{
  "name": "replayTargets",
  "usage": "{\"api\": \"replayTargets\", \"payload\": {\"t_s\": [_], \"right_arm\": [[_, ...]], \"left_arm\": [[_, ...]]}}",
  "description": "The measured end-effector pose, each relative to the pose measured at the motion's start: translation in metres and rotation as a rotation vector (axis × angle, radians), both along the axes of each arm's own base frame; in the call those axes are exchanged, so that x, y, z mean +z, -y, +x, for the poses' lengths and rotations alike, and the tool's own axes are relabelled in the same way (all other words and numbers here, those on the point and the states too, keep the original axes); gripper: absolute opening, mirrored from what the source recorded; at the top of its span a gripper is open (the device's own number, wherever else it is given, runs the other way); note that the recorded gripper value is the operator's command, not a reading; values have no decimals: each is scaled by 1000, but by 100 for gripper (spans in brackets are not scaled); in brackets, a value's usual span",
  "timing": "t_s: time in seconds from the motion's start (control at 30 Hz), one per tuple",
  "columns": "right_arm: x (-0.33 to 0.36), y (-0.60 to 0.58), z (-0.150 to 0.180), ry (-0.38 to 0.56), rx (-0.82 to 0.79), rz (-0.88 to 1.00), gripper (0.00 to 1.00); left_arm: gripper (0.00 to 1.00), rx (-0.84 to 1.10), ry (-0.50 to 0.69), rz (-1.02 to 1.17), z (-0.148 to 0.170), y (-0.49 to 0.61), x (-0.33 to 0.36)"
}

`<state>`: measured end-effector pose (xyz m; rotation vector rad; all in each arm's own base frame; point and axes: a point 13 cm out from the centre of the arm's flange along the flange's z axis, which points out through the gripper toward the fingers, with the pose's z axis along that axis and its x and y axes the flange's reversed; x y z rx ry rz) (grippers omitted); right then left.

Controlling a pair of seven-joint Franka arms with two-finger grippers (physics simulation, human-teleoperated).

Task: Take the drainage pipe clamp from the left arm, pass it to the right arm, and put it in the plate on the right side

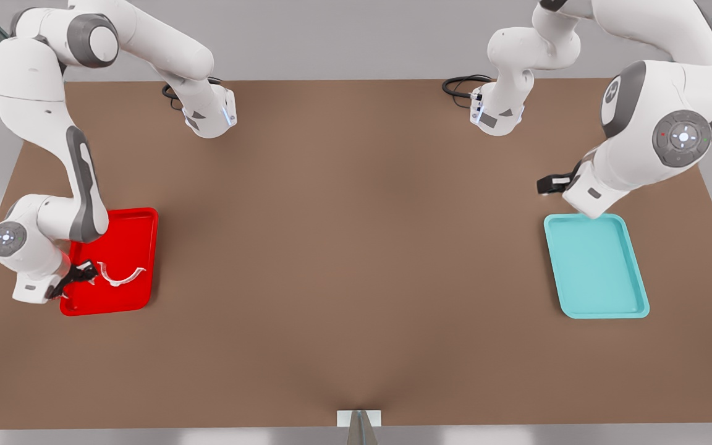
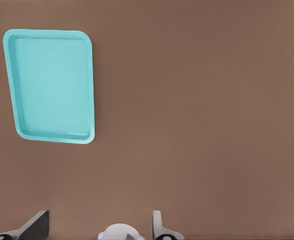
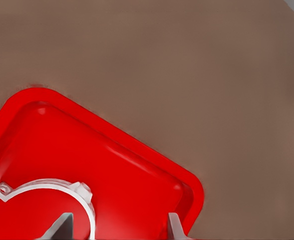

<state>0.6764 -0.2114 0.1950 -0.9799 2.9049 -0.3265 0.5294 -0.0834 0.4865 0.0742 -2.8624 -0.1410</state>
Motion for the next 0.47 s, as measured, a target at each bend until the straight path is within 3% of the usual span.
{"api": "replayTargets", "payload": {"t_s": [0.07,0.17,0.3,0.4,0.47], "right_arm": [[73,-55,45,42,1,63,100],[168,-189,50,-13,36,133,100],[297,-254,-19,-69,-15,107,100],[306,-246,-92,-187,-122,79,100],[304,-242,-114,-232,-181,86,100]], "left_arm": [[100,-11,-10,4,-3,-2,1],[100,-39,-21,5,-8,4,3],[100,-60,-32,4,-10,6,1],[100,-69,-39,-1,-12,6,2],[100,-92,-40,-8,-15,16,4]]}}
